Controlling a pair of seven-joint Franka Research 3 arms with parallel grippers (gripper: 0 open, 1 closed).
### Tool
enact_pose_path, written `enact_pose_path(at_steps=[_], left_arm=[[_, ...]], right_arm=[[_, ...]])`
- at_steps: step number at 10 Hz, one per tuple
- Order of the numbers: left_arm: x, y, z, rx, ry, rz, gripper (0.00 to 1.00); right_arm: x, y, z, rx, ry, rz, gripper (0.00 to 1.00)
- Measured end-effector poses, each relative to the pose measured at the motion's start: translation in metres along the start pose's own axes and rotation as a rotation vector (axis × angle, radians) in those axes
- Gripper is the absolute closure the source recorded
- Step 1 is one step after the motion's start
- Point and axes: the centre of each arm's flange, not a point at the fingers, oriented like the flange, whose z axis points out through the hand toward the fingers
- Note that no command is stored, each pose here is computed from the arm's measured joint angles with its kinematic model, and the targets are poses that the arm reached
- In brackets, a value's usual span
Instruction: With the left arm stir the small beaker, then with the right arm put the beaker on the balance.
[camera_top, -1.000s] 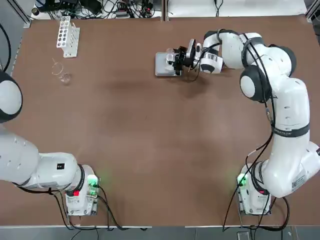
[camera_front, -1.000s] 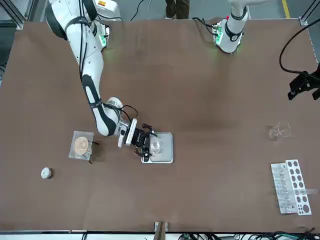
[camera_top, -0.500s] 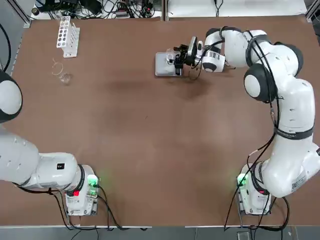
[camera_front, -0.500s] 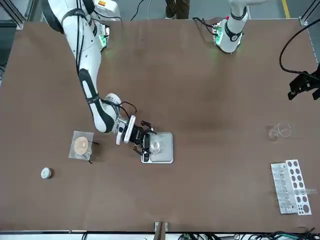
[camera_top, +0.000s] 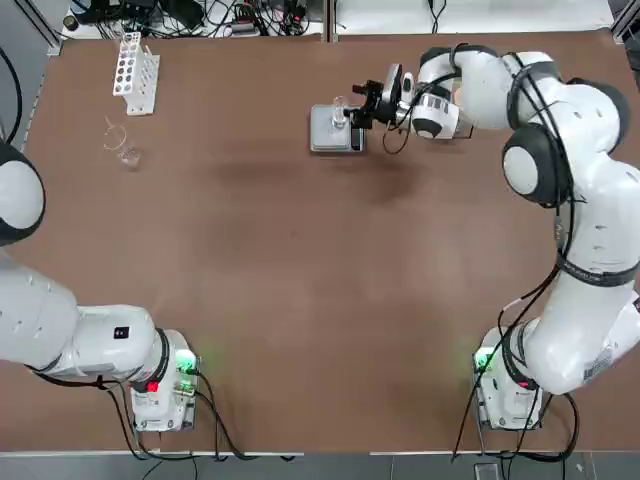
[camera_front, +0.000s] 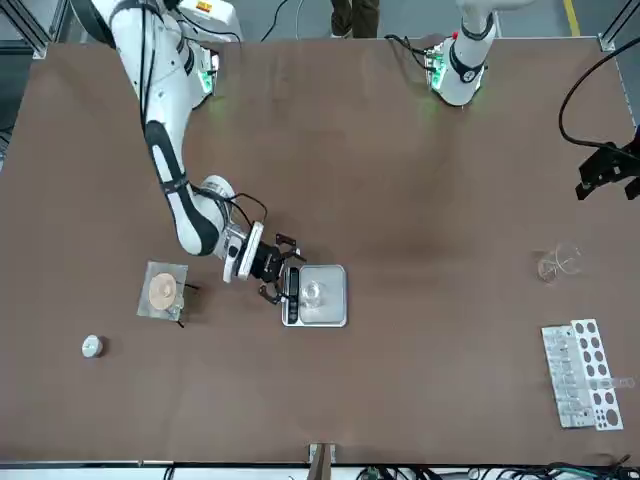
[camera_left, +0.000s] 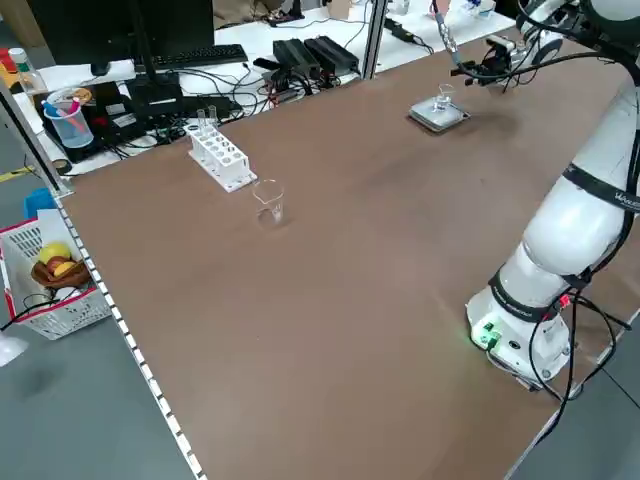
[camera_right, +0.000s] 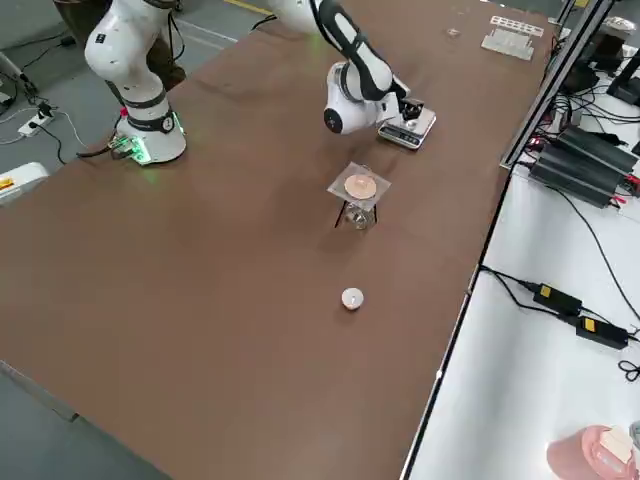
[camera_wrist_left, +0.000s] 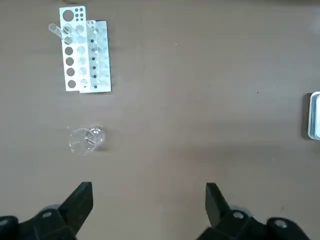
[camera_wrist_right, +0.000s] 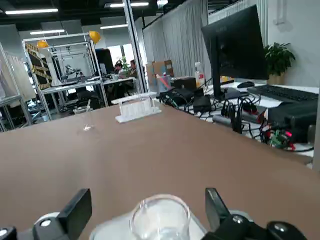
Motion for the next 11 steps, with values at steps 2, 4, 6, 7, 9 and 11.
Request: enact_pose_path(at_steps=[2, 4, 6, 7, 9, 11], left_arm=[[0.000, 0.000, 0.000, 0.000, 0.000, 0.000, 0.00], [0.000, 0.000, 0.000, 0.000, 0.000, 0.000, 0.00], [0.000, -0.001, 0.000, 0.000, 0.000, -0.001, 0.00], [0.000, -0.001, 0.000, 0.000, 0.000, -0.001, 0.00], [0.000, 0.000, 0.000, 0.000, 0.000, 0.000, 0.00], [0.000, 0.001, 0.000, 0.000, 0.000, 0.002, 0.00]], right_arm=[[0.027, -0.001, -0.010, 0.002, -0.061, 0.011, 0.00], [0.061, -0.002, -0.020, -0.044, -0.147, 0.072, 0.00], [0.108, -0.016, -0.023, -0.132, -0.250, 0.155, 0.00], [0.139, -0.020, -0.029, -0.188, -0.301, 0.189, 0.00], [0.193, -0.024, -0.043, -0.278, -0.346, 0.292, 0.00], [0.218, -0.021, -0.053, -0.332, -0.428, 0.360, 0.00]])
